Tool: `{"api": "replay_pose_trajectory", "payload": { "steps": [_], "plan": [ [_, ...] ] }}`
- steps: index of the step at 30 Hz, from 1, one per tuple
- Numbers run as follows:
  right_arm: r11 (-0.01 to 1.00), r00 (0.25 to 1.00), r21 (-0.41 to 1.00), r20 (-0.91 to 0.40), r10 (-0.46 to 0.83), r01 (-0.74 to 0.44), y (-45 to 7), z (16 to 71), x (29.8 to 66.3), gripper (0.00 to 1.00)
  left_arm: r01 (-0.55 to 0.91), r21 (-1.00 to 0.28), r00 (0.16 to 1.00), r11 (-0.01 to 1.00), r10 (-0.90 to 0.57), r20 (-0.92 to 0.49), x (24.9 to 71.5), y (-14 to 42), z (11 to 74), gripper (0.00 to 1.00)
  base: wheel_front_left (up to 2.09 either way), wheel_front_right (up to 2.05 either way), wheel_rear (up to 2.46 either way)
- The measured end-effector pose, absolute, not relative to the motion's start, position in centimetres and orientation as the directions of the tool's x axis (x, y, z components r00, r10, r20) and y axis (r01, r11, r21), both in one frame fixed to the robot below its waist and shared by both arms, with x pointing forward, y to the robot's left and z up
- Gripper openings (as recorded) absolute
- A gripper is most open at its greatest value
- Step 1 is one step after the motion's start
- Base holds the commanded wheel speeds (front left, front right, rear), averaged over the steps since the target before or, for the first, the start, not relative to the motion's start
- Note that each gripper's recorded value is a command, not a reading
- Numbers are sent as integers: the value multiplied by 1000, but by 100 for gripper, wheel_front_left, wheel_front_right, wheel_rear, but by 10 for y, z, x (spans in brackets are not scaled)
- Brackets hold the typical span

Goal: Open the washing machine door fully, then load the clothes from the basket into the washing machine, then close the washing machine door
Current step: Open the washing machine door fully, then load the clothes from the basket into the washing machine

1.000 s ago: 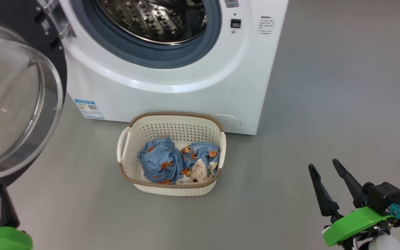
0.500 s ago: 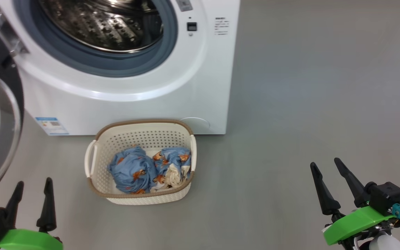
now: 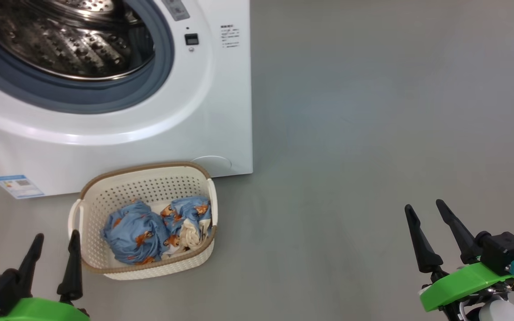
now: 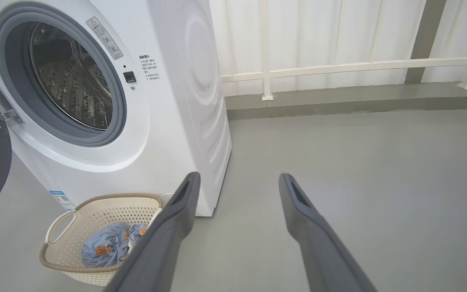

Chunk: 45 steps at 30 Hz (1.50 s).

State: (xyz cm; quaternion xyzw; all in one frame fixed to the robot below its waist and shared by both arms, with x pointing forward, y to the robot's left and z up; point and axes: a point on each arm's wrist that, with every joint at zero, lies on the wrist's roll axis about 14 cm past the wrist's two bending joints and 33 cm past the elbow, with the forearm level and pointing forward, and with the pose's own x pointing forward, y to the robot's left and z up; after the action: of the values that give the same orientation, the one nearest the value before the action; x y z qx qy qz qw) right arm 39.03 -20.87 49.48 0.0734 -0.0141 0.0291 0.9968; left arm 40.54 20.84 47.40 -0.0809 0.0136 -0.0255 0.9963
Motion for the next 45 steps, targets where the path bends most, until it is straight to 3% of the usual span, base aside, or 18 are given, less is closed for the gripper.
{"api": "replay_pose_trajectory", "payload": {
  "steps": [13,33,45],
  "plan": [
    [989,999,145,42,-4,-3,-228,499,380,100,111,-199,992,974,-121,-40,409,183,467,100,0,0,0],
    [989,999,146,44,-13,6,-230,499,380,100,95,-233,994,968,-106,-39,409,185,466,100,0,-2,1],
    [989,999,148,36,-11,6,-229,496,382,100,97,-227,992,969,-113,-58,409,185,460,100,59,-134,75]
  ]
}}
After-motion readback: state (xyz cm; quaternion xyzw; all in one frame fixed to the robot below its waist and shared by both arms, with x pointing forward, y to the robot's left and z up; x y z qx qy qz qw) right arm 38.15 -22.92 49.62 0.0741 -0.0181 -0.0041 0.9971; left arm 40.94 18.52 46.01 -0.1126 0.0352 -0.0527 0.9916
